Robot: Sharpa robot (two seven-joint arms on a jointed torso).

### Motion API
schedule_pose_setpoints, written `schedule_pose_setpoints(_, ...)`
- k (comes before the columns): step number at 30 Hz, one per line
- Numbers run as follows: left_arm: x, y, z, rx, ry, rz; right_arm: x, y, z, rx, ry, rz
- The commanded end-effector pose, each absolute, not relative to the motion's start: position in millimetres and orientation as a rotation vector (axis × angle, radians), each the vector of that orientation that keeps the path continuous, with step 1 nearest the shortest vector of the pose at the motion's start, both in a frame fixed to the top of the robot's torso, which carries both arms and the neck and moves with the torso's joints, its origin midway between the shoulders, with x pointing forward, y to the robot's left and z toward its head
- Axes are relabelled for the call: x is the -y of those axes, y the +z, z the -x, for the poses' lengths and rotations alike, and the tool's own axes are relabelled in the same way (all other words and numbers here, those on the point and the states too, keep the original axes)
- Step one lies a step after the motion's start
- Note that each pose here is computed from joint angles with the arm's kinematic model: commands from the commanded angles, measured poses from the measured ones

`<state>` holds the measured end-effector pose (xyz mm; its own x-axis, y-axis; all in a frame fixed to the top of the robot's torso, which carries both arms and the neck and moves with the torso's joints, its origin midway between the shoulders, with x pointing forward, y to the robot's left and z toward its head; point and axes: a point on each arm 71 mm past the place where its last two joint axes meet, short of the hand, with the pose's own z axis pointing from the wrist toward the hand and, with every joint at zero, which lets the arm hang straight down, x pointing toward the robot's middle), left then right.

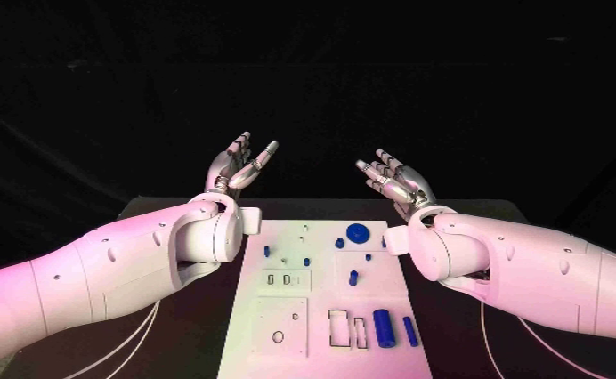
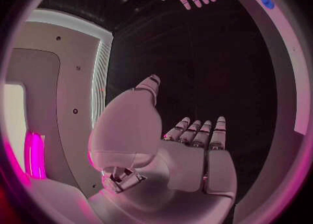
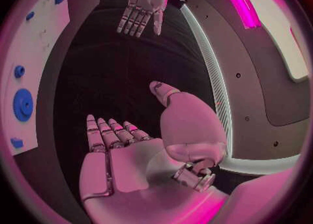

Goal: Assemble the parts on the task board

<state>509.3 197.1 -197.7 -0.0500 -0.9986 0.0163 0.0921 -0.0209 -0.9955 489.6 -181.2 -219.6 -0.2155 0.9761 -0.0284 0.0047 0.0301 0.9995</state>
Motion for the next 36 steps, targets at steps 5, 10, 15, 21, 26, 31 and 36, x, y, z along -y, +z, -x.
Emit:
schedule_pose_setpoints(5, -192.3, -194.5, -508.9, -1.167, -1.376, 1.095, 166, -217, -493, -1.570, 1.507, -0.956)
schedule_pose_setpoints(10, -204.6, -192.3, -505.9, -1.167, -1.415, 1.084, 188, -200, -502, -1.473, 1.389, -0.692)
schedule_pose_setpoints(15, -207.4, -192.4, -505.2, -1.190, -1.435, 1.079, 193, -193, -506, -1.472, 1.316, -0.543)
schedule_pose_setpoints(21, -208.6, -191.2, -501.0, -1.240, -1.468, 1.054, 196, -185, -509, -1.496, 1.220, -0.361)
schedule_pose_setpoints(26, -209.0, -188.5, -493.7, -1.284, -1.496, 1.027, 197, -181, -510, -1.553, 1.109, -0.185)
schedule_pose_setpoints(31, -210.8, -184.3, -484.1, -1.319, -1.517, 1.002, 195, -180, -509, -1.626, 0.966, -0.003)
schedule_pose_setpoints(36, -211.3, -177.8, -473.4, -1.330, -1.537, 0.982, 193, -179, -506, -1.672, 0.798, 0.163)
